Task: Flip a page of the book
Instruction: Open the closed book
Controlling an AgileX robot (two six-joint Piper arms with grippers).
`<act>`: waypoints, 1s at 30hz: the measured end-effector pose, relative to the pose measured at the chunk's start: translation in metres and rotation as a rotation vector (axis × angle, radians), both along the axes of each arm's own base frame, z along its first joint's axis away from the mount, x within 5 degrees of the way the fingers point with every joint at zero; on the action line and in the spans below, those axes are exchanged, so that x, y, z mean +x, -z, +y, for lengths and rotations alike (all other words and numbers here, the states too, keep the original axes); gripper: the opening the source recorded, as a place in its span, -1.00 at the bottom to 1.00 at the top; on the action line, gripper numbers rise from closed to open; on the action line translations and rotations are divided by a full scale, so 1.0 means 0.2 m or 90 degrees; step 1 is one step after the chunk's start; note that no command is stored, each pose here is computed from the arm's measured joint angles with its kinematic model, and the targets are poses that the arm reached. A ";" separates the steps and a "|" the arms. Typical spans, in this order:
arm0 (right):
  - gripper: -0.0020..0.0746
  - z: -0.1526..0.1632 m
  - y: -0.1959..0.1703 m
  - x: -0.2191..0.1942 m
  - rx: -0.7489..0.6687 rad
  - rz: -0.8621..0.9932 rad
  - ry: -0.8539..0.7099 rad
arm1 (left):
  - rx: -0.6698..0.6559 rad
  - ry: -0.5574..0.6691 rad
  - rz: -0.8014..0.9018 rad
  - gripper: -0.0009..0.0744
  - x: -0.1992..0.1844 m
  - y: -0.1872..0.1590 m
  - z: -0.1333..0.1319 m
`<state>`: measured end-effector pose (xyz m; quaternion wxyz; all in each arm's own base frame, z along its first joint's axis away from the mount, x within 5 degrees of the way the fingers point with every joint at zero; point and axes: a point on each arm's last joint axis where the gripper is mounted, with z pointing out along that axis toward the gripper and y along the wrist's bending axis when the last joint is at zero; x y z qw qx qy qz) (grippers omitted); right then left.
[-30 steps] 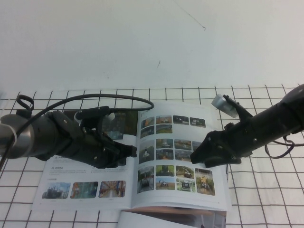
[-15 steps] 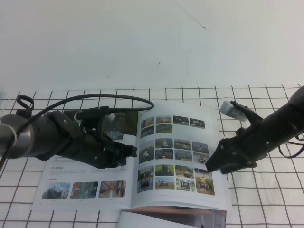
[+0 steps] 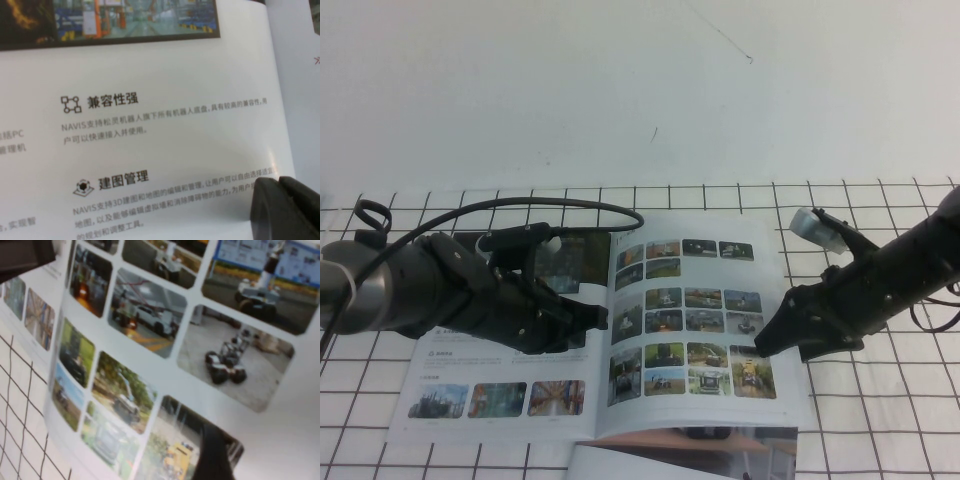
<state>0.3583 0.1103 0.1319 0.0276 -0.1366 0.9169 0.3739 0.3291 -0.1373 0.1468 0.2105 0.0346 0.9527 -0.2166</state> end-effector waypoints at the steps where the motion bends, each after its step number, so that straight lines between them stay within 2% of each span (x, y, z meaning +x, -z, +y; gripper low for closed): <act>1: 0.25 0.00 0.00 0.00 0.000 -0.001 -0.002 | 0.000 0.000 0.000 -0.98 0.00 0.00 0.00; 8: 0.25 -0.03 -0.03 0.01 0.003 -0.010 0.009 | 0.001 0.000 -0.001 -0.98 0.00 0.00 0.00; 14: 0.25 -0.09 -0.20 0.01 0.008 -0.070 0.030 | 0.001 0.000 -0.001 -0.98 0.00 0.00 0.00; 18: 0.25 -0.06 -0.25 -0.01 0.016 -0.085 0.005 | 0.001 0.000 -0.001 -0.98 0.00 0.00 0.00; 24: 0.25 0.08 -0.13 -0.06 -0.013 -0.073 -0.025 | 0.001 -0.001 -0.002 -0.98 0.00 0.00 0.00; 30: 0.25 0.09 -0.05 -0.04 -0.030 -0.063 -0.011 | 0.002 0.001 -0.003 -0.98 0.00 0.00 0.00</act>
